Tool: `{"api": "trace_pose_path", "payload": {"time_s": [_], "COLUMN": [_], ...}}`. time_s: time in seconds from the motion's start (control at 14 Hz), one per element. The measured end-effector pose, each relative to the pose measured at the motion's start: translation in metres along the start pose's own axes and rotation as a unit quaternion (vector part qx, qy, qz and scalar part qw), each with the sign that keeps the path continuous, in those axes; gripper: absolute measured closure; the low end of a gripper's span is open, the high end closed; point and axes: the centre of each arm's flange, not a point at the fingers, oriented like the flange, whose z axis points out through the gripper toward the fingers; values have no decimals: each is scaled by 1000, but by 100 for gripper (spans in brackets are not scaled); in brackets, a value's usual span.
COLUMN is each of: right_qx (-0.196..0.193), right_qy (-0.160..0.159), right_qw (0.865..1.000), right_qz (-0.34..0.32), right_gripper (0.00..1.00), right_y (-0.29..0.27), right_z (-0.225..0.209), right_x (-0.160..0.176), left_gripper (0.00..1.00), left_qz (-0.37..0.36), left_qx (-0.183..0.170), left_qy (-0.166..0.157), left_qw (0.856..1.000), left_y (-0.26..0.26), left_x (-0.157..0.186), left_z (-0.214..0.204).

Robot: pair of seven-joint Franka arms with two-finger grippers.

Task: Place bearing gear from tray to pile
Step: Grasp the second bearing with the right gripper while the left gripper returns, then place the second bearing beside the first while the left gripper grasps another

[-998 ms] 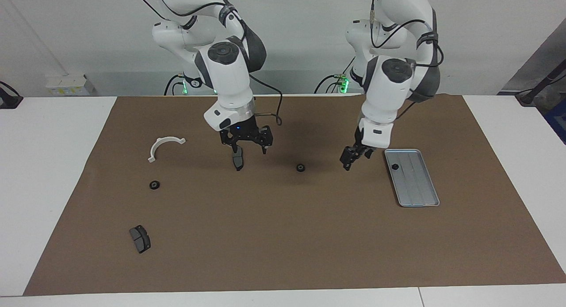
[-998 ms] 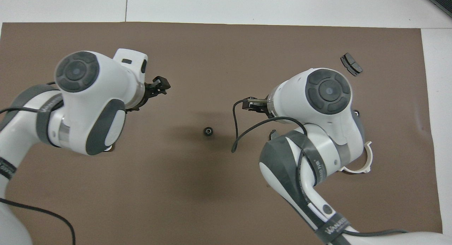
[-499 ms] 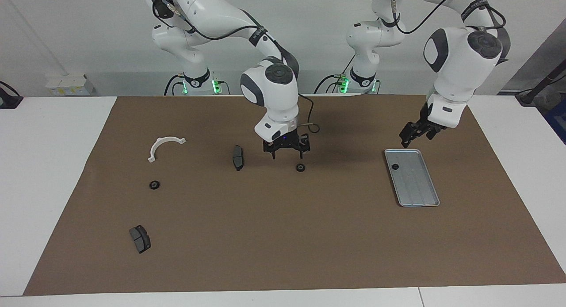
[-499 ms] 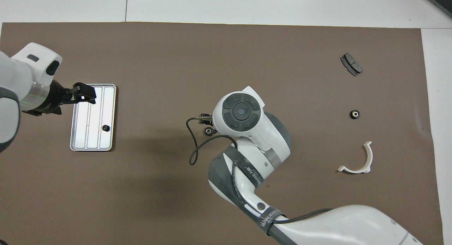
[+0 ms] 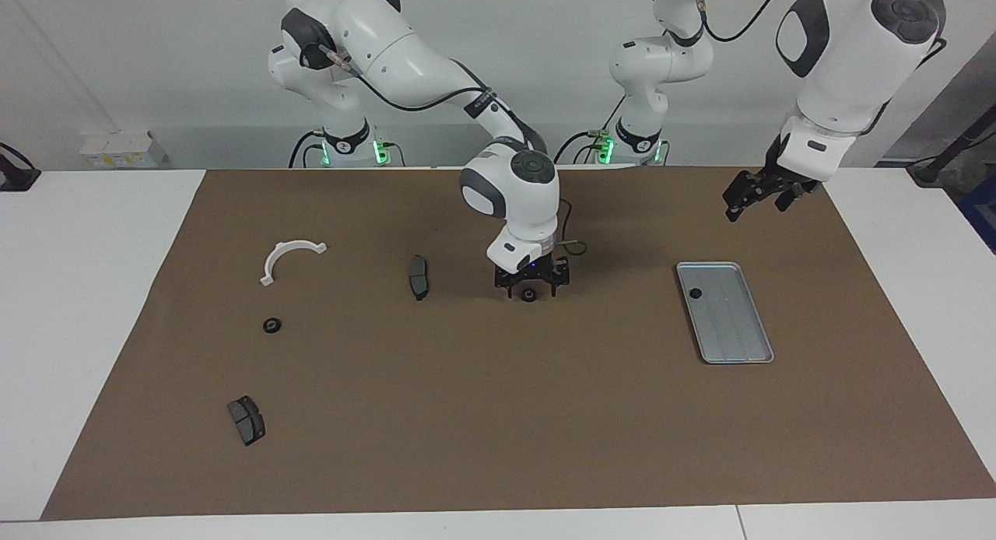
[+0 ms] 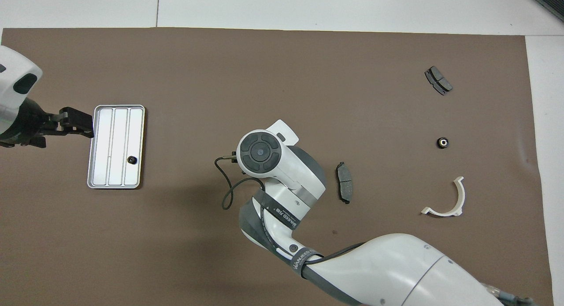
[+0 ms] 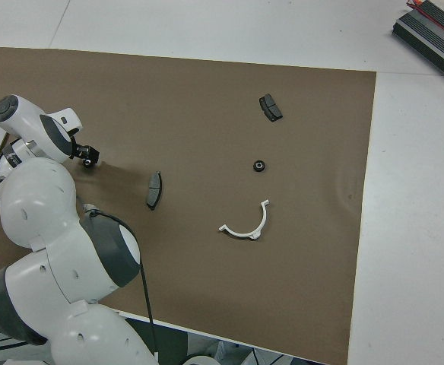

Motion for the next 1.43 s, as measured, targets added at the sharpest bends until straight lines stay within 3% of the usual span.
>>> {"api": "trace_pose_path", "payload": {"time_s": [0.21,0.29,0.43,0.5,0.57,0.64,0.71,1.07,1.14,1.21,1.35,1.43], "right_qx": [-2,-6,-11,-12,-12,-17,-21,-22,-24,-28,-45,-55], "right_qy": [1,2,-2,-3,-3,-4,-7,10,18,24,30,29], "right_qw": [1000,1000,1000,1000,1000,1000,1000,999,999,998,997,997], "right_qz": [-4,-6,-7,-7,-7,-6,-4,25,39,48,51,49], "right_gripper": [26,34,37,45,45,51,63,65,65,65,65,65], "right_y": [-1,-1,1,2,2,3,4,30,50,74,134,164], "right_z": [1,2,8,9,9,8,7,-16,-29,-41,-60,-66], "right_x": [-2,-3,-6,-7,-7,-6,-6,19,35,48,65,68], "left_gripper": [0,0,0,0,0,0,0,5,12,12,33,33], "left_qz": [1,3,5,6,6,7,8,-1,-3,-5,-9,-12], "left_qx": [-3,-3,-4,-4,-4,-4,-4,-5,-5,-4,-6,-6], "left_qy": [13,15,16,18,20,21,21,28,26,23,29,31], "left_qw": [1000,1000,1000,1000,1000,1000,1000,1000,1000,1000,1000,999], "left_y": [1,1,1,2,2,2,2,-11,-14,-16,-22,-26], "left_x": [5,6,7,8,8,8,7,3,-1,-5,-10,-13], "left_z": [8,13,23,28,34,41,49,120,137,151,174,184]}}
